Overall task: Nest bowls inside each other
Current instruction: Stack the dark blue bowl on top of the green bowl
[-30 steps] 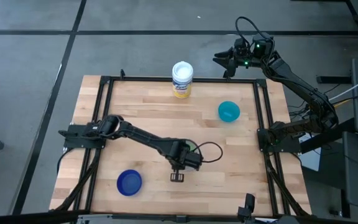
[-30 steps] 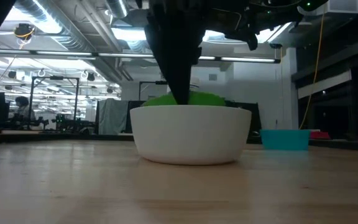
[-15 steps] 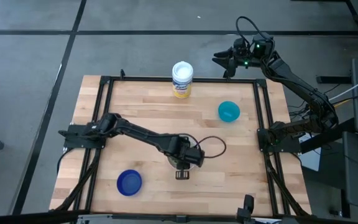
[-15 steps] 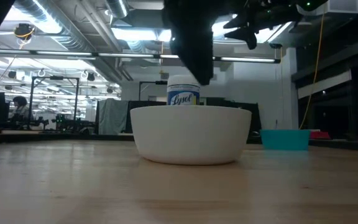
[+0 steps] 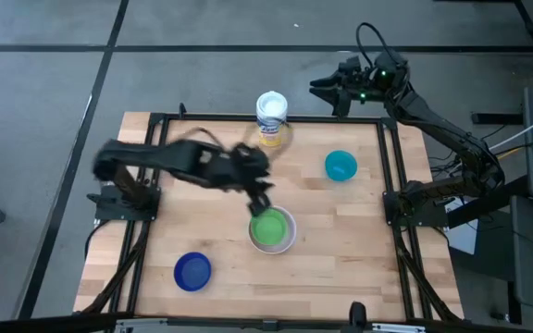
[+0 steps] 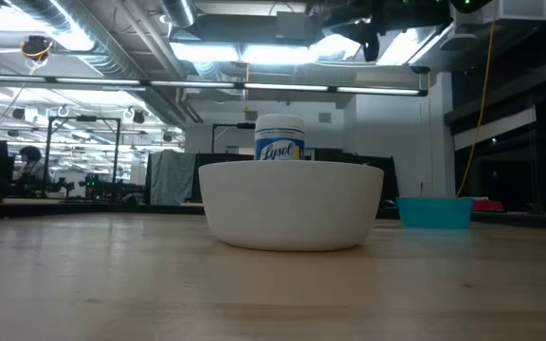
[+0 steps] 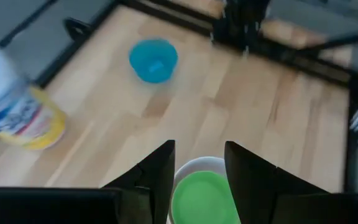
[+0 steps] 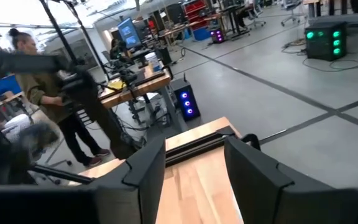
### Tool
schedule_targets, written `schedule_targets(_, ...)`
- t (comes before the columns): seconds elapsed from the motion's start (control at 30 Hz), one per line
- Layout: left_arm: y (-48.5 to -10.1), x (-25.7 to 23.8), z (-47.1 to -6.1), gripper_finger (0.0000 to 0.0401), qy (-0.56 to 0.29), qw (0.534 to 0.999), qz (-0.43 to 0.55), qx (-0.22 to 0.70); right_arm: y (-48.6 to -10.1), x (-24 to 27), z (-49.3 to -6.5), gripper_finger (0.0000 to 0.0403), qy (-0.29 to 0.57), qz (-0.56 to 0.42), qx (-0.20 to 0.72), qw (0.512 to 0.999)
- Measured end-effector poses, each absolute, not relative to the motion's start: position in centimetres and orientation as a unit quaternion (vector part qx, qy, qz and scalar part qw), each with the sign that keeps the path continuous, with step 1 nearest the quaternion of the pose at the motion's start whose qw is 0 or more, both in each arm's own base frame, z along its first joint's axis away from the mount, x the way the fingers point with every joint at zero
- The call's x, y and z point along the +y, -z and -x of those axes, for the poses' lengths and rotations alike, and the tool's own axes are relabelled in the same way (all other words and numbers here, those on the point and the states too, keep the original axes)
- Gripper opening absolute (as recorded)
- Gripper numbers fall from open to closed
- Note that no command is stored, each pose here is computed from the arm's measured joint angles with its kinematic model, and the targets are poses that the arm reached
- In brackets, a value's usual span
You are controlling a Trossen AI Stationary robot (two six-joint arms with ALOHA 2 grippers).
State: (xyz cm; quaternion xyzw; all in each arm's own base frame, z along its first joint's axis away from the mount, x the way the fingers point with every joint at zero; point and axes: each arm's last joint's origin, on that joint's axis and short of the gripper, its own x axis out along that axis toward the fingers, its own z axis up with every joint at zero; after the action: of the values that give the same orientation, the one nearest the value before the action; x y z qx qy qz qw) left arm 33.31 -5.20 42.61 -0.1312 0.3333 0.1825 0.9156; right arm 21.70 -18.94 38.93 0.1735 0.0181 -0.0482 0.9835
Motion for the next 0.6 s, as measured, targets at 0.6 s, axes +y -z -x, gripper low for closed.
schedule_targets(0.6, -31.2, -15.9, -24.2, 0.0152, -0.187, 0.822, 0.274, 0.463, -38.3, -17.9, -22.5, 0.0168, 0.027, -0.172, 0.050, 0.983)
